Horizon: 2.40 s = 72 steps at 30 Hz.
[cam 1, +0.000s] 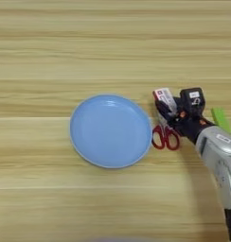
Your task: Move the objects on the table
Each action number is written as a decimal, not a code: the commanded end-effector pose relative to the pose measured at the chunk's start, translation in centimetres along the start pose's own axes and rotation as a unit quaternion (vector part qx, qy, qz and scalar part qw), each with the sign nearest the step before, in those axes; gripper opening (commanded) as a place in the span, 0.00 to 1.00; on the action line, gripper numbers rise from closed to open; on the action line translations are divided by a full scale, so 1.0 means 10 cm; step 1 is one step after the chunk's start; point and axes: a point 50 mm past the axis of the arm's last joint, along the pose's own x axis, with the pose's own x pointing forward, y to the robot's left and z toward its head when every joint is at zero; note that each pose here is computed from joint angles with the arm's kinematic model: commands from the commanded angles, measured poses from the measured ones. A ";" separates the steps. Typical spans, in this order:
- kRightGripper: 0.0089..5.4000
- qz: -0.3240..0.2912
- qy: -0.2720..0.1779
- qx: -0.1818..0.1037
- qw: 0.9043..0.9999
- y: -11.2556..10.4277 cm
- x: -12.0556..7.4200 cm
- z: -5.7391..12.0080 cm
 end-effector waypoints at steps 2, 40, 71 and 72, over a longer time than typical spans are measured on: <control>0.39 -0.037 -0.065 -0.037 0.997 -0.19 0.00 0.30; 0.39 -0.231 -0.057 -0.048 0.970 -1.29 -0.34 0.30; 0.54 -0.244 0.019 -0.041 0.969 -1.51 -0.17 -0.12; 0.58 -0.243 0.018 -0.041 0.969 -1.51 -0.17 -0.12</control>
